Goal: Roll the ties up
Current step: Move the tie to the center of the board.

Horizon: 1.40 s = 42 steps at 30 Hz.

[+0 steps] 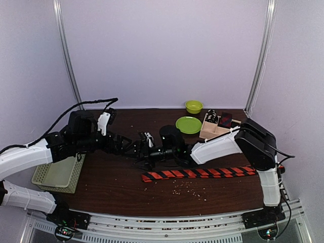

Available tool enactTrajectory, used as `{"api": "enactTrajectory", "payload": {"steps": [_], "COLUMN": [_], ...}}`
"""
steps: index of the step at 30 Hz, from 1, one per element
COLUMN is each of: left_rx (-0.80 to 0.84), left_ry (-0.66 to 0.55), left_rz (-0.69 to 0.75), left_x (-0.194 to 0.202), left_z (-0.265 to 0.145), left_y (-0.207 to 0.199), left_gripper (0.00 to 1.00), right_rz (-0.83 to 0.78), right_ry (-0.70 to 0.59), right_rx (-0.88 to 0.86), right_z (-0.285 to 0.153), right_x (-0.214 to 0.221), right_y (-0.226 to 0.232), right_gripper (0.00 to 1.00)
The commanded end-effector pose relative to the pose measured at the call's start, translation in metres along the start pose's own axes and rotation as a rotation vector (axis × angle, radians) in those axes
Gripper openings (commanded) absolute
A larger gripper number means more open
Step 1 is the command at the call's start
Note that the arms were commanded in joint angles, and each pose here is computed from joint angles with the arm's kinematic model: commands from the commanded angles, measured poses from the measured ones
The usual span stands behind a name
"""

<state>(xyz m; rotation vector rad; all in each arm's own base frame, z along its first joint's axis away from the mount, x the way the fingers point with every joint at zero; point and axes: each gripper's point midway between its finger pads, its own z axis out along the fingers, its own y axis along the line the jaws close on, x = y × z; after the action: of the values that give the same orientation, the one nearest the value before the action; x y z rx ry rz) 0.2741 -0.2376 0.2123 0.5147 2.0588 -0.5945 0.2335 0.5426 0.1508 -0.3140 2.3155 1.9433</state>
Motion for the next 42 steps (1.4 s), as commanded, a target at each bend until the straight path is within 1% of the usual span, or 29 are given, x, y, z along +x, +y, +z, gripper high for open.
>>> {"api": "enactTrajectory", "payload": {"steps": [1, 9, 11, 14, 18, 21, 26, 33, 37, 42], "left_rx": [-0.008, -0.011, -0.012, -0.005, -0.001, -0.002, -0.006, -0.025, -0.032, -0.023], "left_ry": [-0.036, -0.029, -0.033, -0.034, -0.038, -0.038, -0.034, -0.025, -0.026, -0.012], "left_rz": [0.013, 0.012, 0.011, 0.012, 0.012, 0.013, 0.015, 0.016, 0.020, 0.021], "left_x": [-0.013, -0.008, -0.008, -0.009, -0.010, -0.011, -0.008, -0.004, -0.005, 0.001], "left_z": [-0.002, -0.003, -0.005, -0.007, -0.007, -0.007, -0.008, -0.009, -0.011, -0.007], "left_y": [0.001, 0.002, 0.002, 0.001, 0.000, 0.000, 0.001, 0.005, 0.006, 0.005], "left_gripper": [0.98, 0.98, 0.98, 0.98, 0.98, 0.98, 0.98, 0.98, 0.98, 0.98], "right_rz": [0.054, 0.114, 0.131, 0.122, 0.097, 0.086, 0.126, 0.166, 0.172, 0.169], "right_ry": [0.017, 0.020, 0.023, 0.019, 0.009, 0.010, 0.017, 0.022, 0.027, 0.019], "right_rx": [0.070, 0.050, 0.041, 0.007, -0.060, -0.070, -0.073, -0.036, 0.004, 0.043], "right_z": [0.021, 0.035, 0.035, 0.033, 0.034, 0.040, 0.051, 0.058, 0.049, 0.026], "right_x": [0.009, 0.018, 0.020, 0.019, 0.009, 0.005, 0.007, 0.015, 0.022, 0.027], "right_y": [-0.041, -0.071, -0.071, -0.051, -0.011, -0.001, -0.017, -0.051, -0.068, -0.085], "right_gripper": [1.00, 1.00, 1.00, 0.99, 1.00, 1.00, 0.99, 1.00, 1.00, 1.00]}}
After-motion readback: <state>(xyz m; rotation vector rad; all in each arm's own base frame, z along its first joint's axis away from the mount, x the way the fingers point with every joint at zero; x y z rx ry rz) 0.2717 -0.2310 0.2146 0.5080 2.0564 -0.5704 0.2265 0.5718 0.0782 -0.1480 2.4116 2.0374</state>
